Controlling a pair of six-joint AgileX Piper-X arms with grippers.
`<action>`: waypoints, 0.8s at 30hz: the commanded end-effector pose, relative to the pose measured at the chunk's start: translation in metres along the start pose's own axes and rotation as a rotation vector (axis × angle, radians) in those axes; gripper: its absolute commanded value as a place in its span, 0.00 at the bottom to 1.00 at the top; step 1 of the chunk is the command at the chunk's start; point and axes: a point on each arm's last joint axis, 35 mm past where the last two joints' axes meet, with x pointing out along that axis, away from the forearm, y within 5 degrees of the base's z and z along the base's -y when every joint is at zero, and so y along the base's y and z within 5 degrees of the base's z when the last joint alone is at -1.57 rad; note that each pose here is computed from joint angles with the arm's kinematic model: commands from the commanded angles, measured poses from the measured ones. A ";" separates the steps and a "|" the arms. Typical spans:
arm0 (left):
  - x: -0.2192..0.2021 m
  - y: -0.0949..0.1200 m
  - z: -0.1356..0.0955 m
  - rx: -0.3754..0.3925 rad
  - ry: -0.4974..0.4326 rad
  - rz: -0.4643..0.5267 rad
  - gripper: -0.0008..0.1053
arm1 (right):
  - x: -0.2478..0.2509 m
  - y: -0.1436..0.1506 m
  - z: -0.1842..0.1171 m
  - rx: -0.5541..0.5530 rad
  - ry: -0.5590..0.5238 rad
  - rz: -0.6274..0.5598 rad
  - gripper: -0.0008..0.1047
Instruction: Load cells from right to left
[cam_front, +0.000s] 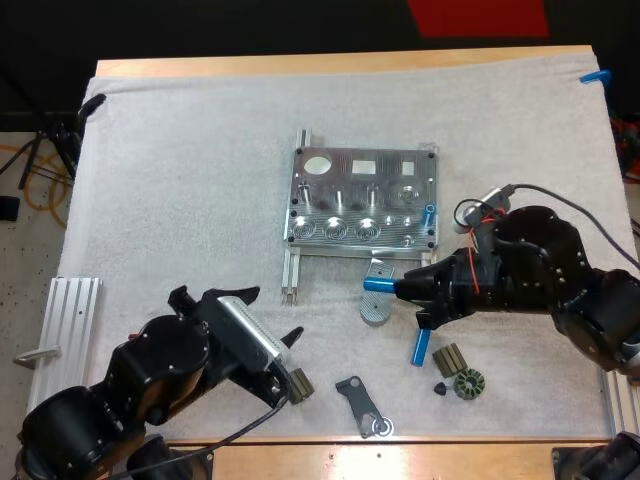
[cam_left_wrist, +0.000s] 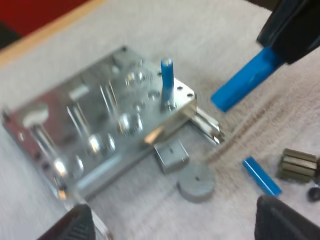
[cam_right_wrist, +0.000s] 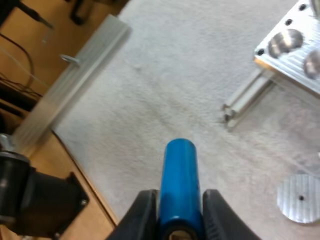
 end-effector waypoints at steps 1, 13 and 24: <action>-0.002 0.001 0.000 -0.042 0.000 0.022 0.62 | -0.003 0.001 0.003 -0.034 0.002 -0.006 0.14; -0.002 0.002 -0.005 -0.039 0.050 0.033 0.62 | -0.023 0.005 0.016 -0.152 0.106 -0.155 0.14; -0.003 0.004 -0.011 -0.079 0.103 0.051 0.62 | -0.019 -0.004 0.049 -0.232 0.301 -0.250 0.14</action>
